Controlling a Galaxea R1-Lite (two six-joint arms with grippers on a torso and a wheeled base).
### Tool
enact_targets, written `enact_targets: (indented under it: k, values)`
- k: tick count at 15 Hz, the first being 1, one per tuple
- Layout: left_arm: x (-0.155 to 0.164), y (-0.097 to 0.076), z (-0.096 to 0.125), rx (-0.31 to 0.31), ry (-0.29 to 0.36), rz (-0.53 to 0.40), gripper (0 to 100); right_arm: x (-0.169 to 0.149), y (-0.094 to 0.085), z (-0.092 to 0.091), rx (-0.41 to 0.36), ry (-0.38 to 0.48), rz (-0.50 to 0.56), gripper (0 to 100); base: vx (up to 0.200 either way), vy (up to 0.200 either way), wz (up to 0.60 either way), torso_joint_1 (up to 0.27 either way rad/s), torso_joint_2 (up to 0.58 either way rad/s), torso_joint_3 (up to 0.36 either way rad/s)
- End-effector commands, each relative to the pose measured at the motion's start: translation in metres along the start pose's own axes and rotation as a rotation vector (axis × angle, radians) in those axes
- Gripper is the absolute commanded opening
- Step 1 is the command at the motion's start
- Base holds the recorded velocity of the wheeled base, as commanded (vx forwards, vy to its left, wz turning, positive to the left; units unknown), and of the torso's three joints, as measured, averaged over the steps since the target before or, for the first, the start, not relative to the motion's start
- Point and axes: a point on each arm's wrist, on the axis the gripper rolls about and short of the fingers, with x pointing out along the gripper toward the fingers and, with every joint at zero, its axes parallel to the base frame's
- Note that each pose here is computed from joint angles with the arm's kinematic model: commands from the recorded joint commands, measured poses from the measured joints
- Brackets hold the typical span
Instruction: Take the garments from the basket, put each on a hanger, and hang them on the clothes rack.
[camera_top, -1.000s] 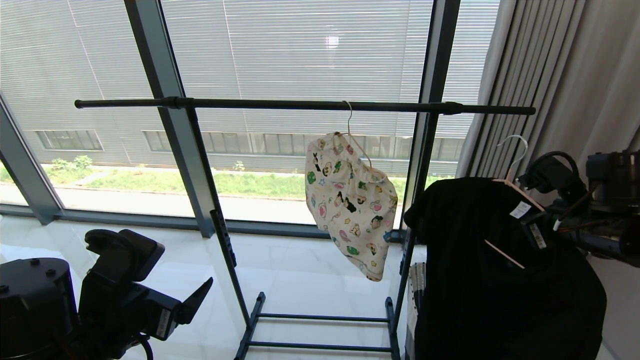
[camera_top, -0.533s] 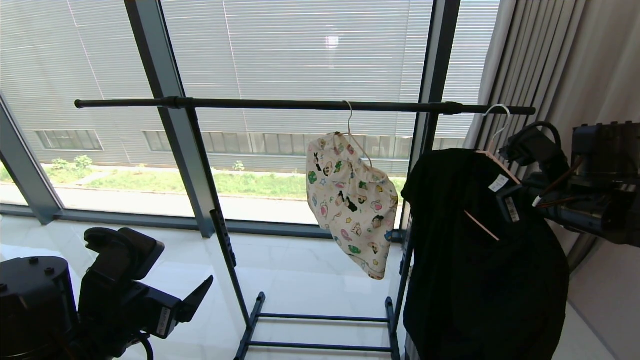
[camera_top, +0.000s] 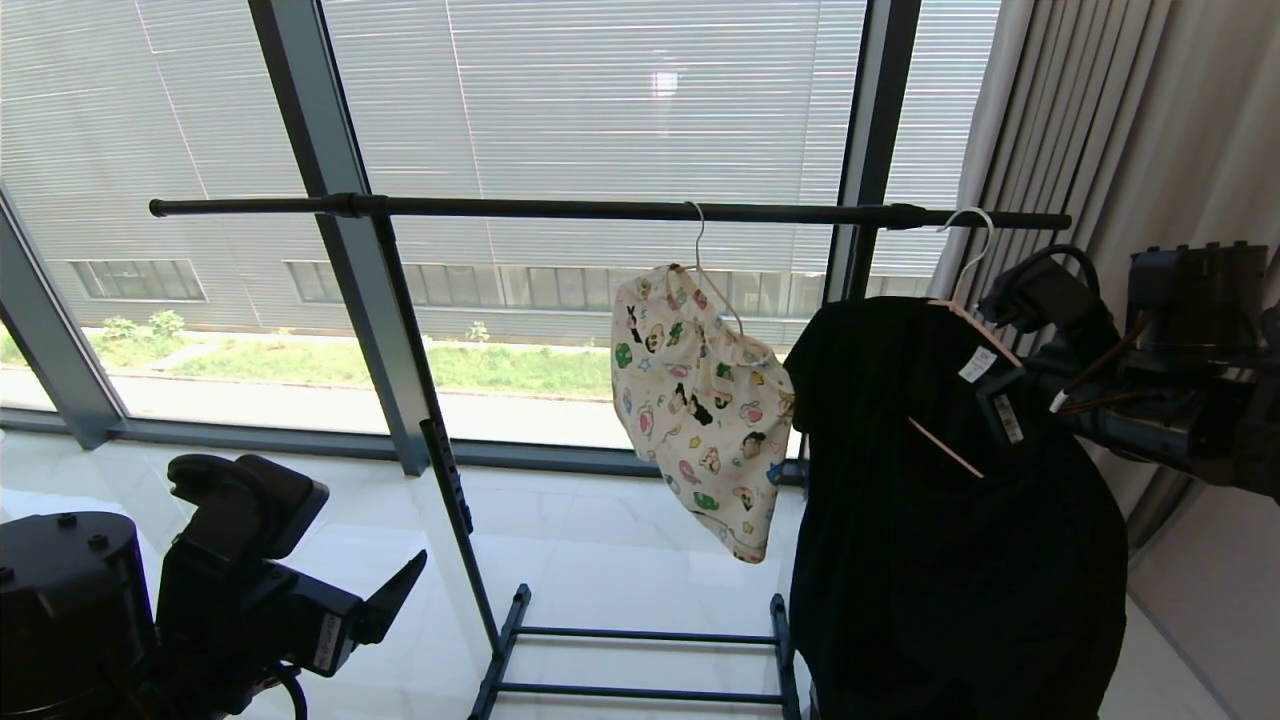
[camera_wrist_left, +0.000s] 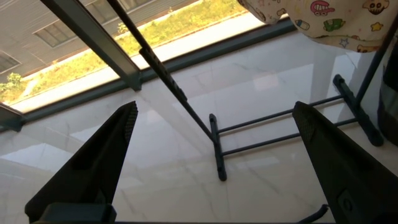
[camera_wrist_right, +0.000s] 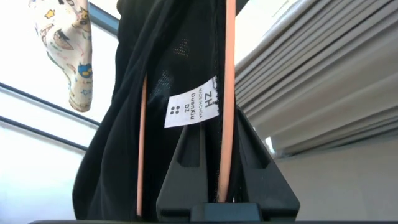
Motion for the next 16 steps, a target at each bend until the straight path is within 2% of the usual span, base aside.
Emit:
enact_targets:
  k: [1, 5, 10, 16]
  values:
    - [-0.001, 0.0, 0.0, -0.001, -0.004, 0.002, 100, 0.0, 0.002, 0.004, -0.004, -0.014, 0.004, 0, 0.0, 0.0, 0.0, 0.0, 0.0, 0.0]
    - [-0.001, 0.0, 0.0, -0.001, -0.006, 0.001, 100, 0.004, 0.002, 0.012, -0.037, -0.041, 0.019, 0, 0.0, 0.0, 0.0, 0.0, 0.0, 0.0]
    - [-0.003, -0.002, 0.001, 0.003, -0.012, -0.01, 100, 0.004, 0.002, 0.013, -0.043, -0.045, 0.022, 0, 0.2, 0.0, 0.0, -0.003, 0.0, 0.002]
    - [-0.003, -0.002, 0.0, 0.004, -0.012, -0.015, 100, 0.002, 0.011, 0.016, -0.052, -0.057, 0.047, 0, 0.2, 0.0, 0.0, 0.003, 0.0, 0.002]
